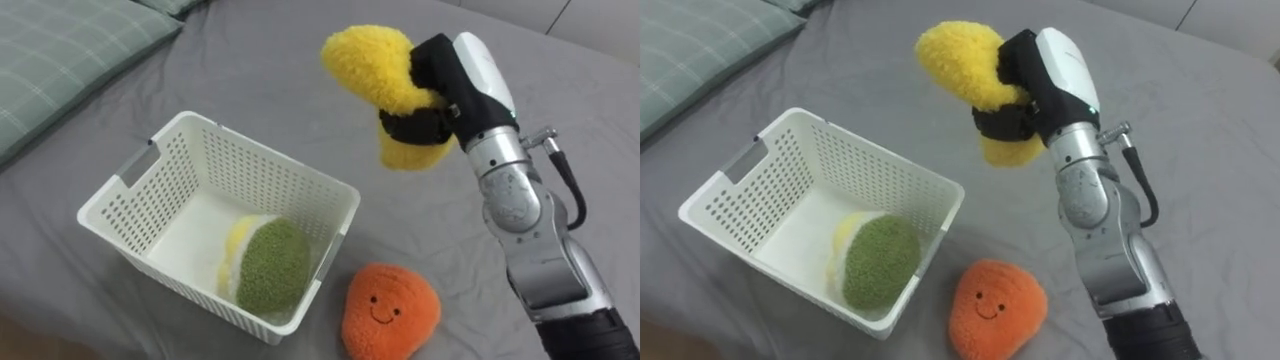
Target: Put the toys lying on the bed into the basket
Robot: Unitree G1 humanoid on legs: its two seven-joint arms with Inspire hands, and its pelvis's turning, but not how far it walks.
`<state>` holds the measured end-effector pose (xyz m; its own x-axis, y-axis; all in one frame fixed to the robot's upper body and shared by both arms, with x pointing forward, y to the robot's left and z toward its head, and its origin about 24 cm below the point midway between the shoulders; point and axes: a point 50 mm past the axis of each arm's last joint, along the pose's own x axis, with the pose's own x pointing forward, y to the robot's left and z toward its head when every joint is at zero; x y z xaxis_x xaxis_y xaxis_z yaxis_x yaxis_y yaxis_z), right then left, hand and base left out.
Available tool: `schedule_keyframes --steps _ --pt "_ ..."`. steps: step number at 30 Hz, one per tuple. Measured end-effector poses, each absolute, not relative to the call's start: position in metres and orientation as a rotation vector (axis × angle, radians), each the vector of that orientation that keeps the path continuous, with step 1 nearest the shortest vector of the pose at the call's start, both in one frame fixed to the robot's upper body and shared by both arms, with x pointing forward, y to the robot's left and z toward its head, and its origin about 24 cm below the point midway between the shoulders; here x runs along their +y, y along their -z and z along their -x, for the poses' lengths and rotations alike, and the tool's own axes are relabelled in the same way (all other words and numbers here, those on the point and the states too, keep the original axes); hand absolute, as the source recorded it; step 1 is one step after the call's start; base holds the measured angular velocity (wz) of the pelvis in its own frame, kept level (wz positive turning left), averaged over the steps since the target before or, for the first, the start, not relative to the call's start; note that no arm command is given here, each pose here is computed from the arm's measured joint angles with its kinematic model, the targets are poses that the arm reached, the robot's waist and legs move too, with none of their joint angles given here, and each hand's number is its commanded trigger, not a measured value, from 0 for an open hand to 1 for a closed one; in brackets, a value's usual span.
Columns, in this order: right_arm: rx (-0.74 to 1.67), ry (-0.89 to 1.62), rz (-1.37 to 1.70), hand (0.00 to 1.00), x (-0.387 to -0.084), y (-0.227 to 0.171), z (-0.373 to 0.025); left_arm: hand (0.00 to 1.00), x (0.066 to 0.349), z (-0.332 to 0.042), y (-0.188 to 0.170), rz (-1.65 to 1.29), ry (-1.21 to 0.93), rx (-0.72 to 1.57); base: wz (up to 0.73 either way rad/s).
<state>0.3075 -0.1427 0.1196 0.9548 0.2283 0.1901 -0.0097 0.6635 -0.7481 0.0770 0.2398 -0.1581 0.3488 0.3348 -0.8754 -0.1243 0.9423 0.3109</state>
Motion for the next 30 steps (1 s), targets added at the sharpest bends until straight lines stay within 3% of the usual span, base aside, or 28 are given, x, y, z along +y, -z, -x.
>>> schedule_keyframes --steps 24,25,26,27,28,30 --pt "-0.251 -0.416 0.805 1.00 -0.076 -0.104 -0.305 0.00 0.239 -0.091 0.156 -0.238 -0.243 1.167 0.03" --pt "-0.243 -0.413 0.809 0.93 -0.076 -0.104 -0.306 0.00 0.239 -0.092 0.156 -0.238 -0.243 1.165 0.00" --pt "-0.243 -0.412 0.813 0.59 -0.076 -0.104 -0.306 0.00 0.239 -0.092 0.156 -0.238 -0.242 1.165 0.09" --pt "-0.242 -0.410 0.822 0.44 -0.076 -0.103 -0.306 0.00 0.239 -0.092 0.156 -0.238 -0.242 1.165 0.12" --pt "-0.237 -0.409 0.829 0.01 -0.075 -0.103 -0.308 0.00 0.238 -0.092 0.156 -0.238 -0.242 1.166 0.12" --pt "-0.226 -0.404 0.840 0.00 -0.075 -0.102 -0.311 0.00 0.238 -0.091 0.156 -0.237 -0.242 1.169 0.09"
